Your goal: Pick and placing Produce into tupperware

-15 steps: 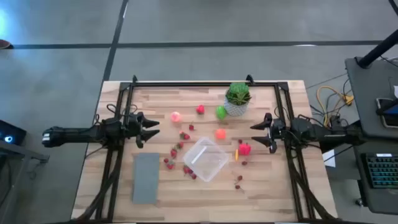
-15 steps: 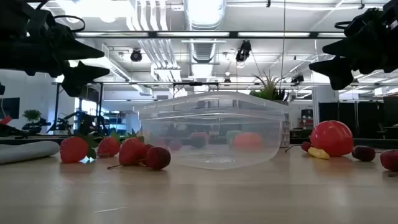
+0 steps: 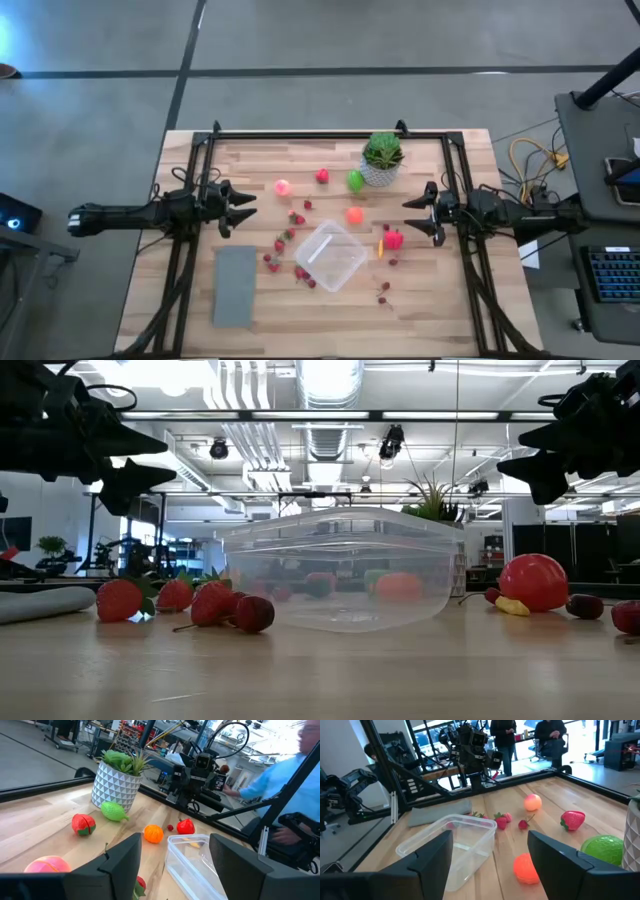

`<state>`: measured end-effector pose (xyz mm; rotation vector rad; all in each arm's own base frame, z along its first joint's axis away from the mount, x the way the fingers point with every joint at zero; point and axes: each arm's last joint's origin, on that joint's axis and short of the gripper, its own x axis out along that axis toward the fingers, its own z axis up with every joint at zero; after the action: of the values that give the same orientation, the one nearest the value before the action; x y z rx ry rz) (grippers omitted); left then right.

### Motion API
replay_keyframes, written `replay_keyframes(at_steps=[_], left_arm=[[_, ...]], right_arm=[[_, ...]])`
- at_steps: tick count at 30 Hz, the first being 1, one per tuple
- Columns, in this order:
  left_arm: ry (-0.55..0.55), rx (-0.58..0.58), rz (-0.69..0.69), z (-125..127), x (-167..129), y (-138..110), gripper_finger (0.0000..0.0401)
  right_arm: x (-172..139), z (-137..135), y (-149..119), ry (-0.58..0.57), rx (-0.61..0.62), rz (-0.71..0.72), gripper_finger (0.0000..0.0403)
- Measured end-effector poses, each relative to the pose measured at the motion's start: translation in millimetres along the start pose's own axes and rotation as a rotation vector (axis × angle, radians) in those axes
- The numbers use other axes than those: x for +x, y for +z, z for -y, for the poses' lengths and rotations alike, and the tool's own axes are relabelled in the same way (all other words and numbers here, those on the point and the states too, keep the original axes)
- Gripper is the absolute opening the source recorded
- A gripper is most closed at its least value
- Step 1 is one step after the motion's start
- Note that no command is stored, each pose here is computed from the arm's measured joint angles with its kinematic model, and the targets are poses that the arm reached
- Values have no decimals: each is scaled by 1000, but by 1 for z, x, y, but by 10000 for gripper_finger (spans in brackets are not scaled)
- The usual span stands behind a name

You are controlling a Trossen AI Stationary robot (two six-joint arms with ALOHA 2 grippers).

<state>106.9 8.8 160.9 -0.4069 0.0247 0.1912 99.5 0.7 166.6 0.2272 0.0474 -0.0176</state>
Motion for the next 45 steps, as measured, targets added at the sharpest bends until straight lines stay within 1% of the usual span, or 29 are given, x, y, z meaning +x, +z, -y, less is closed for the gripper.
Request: replay_keyframes(at_steps=[31, 33, 35, 36, 39, 41, 43, 45], left_arm=[[1, 0, 0, 0, 0, 0, 221], [0, 0, 0, 0, 0, 0, 221], [0, 0, 0, 0, 0, 0, 221], [0, 0, 0, 0, 0, 0, 221], [0, 0, 0, 0, 0, 0, 221], [0, 0, 0, 0, 0, 0, 221], [0, 0, 0, 0, 0, 0, 221], [6, 0, 3, 0, 0, 0, 221]], right_arm=[[0, 0, 0, 0, 0, 0, 249], [0, 0, 1, 3, -4, 13, 249], [0, -1, 5, 12, -4, 56, 249], [0, -2, 8, 20, 26, 87, 249], [-2, -4, 19, 50, 168, 194, 249], [-3, -4, 26, 30, 250, 285, 249], [-5, -3, 33, 3, 380, 375, 249], [-7, -2, 37, -34, 459, 443, 249]])
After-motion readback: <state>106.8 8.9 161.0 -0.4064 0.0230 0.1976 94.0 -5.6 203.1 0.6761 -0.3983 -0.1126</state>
